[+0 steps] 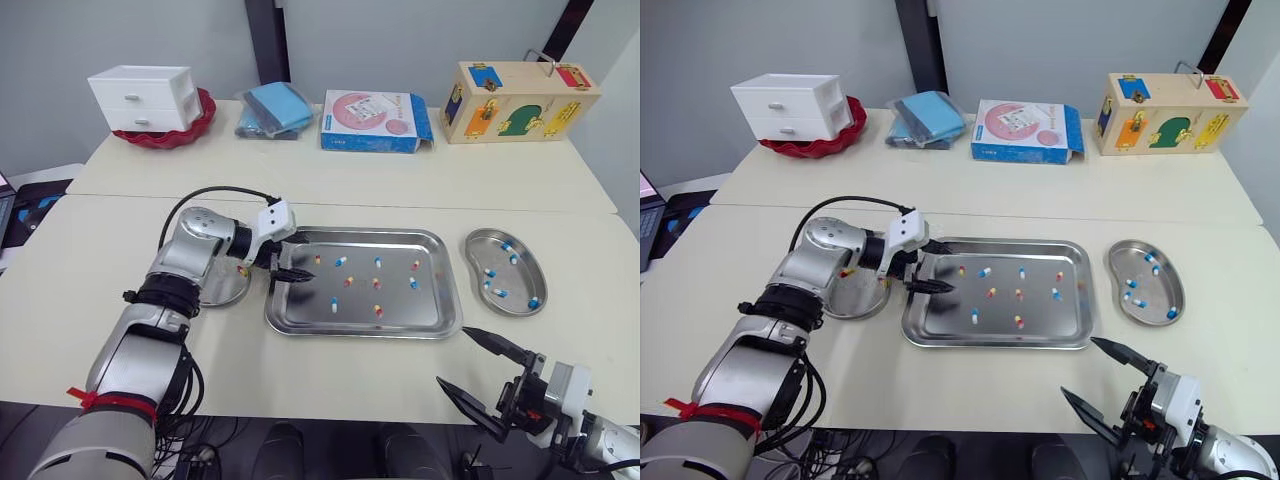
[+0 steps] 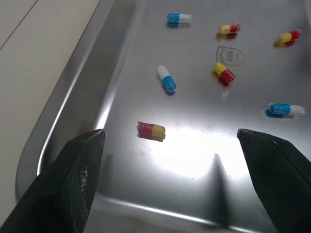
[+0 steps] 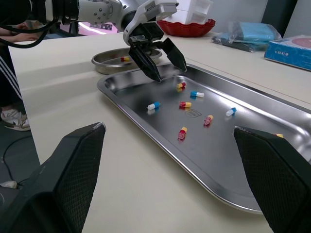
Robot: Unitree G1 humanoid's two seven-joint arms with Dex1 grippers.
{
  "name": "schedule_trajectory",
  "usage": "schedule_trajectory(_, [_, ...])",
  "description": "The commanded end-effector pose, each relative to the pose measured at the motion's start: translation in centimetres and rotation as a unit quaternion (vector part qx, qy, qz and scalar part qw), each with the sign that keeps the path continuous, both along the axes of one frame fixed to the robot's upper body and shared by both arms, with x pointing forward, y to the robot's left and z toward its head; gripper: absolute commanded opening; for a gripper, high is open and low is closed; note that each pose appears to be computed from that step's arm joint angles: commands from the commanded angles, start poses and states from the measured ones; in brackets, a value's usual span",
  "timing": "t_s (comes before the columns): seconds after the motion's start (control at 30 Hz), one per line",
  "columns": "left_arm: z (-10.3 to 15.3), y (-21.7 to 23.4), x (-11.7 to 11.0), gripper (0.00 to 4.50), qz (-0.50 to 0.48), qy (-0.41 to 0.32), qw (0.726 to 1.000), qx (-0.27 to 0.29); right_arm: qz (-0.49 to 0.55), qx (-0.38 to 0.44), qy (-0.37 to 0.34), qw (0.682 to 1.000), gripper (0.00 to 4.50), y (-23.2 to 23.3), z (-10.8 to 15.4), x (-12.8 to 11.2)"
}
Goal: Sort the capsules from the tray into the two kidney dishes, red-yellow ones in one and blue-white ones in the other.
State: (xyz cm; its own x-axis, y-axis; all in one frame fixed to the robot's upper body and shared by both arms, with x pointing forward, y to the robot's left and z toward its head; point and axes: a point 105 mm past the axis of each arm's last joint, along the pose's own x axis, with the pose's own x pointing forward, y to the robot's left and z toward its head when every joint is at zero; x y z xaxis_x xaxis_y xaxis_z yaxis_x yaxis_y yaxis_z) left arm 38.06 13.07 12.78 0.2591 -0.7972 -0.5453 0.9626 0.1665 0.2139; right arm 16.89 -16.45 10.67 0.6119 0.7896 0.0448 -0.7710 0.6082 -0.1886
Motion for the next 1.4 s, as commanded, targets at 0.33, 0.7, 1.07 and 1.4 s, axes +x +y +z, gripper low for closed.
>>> schedule_trajectory(0.33, [-1.0, -1.0, 0.9, 4.11, -0.006, 0.007, 0.999, 0.047, -0.013, 0.001, -0.015, 1.000, 4.50, -0.1, 0.9, -0.2])
schedule_trajectory(0.7, [-1.1, -1.4, 1.0, 0.70, -0.013, 0.006, 0.999, 0.046, -0.022, 0.000, -0.015, 1.000, 4.50, 0.0, 1.0, -0.1])
schedule_trajectory(1.07, [-1.1, -1.2, 0.5, 0.35, -0.027, 0.006, 0.999, 0.043, -0.020, -0.002, -0.016, 1.000, 4.50, 0.0, 1.2, -0.1])
schedule_trajectory(1.4, [3.0, 3.1, -1.6, 0.35, 0.020, 0.003, 1.000, 0.012, 0.056, -0.033, -0.009, 0.998, 4.50, 1.0, 1.2, -1.4])
